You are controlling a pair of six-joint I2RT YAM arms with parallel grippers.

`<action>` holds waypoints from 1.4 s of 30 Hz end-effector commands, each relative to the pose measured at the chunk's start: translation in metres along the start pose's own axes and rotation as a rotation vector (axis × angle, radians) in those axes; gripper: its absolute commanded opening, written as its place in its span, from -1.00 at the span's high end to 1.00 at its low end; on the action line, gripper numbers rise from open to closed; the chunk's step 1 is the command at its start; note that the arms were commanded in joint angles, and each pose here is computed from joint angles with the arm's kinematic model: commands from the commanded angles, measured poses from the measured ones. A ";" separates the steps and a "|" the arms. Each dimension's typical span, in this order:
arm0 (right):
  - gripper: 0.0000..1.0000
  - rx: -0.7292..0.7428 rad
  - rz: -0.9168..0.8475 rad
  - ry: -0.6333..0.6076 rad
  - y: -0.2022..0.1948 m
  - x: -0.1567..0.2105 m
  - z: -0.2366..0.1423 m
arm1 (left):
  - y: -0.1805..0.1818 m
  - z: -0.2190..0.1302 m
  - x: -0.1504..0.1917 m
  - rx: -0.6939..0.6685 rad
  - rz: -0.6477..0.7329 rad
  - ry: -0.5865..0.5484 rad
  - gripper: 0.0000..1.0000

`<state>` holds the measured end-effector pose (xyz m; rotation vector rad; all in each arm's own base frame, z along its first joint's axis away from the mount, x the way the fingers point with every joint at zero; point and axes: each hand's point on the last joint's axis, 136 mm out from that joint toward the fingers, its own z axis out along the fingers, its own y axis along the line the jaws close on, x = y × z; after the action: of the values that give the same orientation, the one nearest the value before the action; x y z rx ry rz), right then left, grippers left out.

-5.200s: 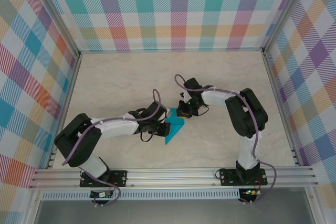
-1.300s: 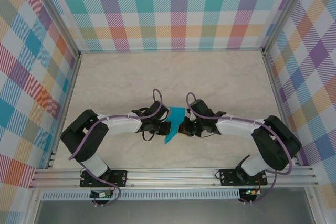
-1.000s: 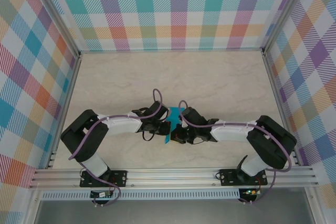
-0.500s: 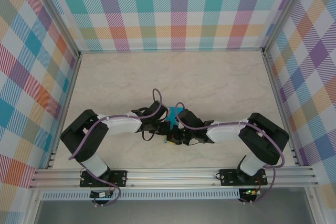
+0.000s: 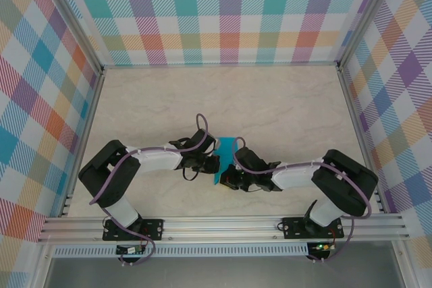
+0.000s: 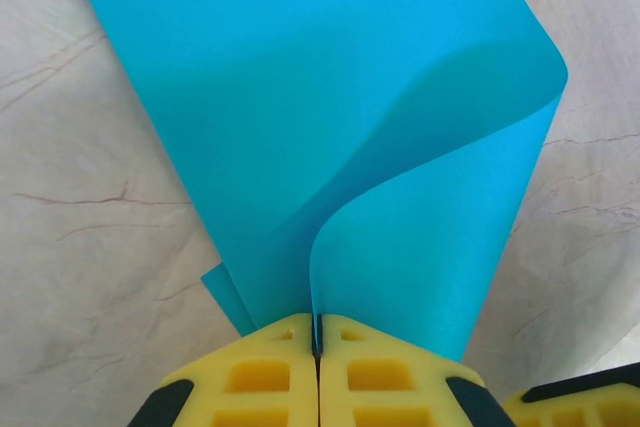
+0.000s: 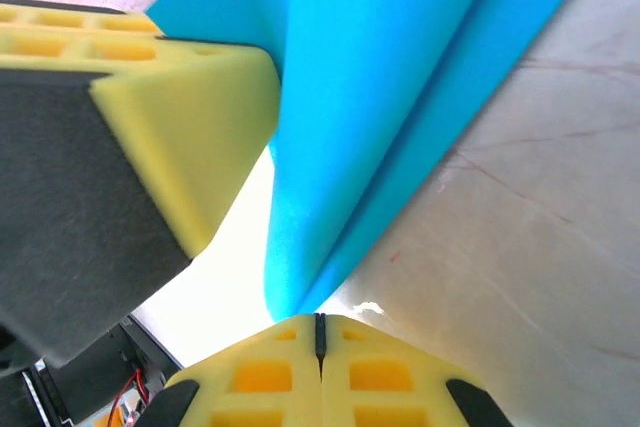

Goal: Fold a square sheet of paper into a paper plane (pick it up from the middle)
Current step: Third fold the triangle at the center of the table.

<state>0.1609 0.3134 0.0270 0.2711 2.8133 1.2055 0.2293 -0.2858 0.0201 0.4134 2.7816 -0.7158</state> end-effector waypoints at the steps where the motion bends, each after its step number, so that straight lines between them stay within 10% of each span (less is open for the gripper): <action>1: 1.00 -0.022 -0.007 -0.064 0.008 -0.008 -0.009 | 0.008 0.006 0.015 -0.012 -0.019 0.058 0.90; 42: 1.00 0.048 0.025 -0.061 -0.015 -0.049 0.002 | 0.013 0.010 0.019 -0.037 0.003 0.090 0.90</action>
<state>0.2109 0.2983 0.0222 0.3553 2.7643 1.1361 0.2293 -0.2883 0.0192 0.4322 2.7825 -0.7248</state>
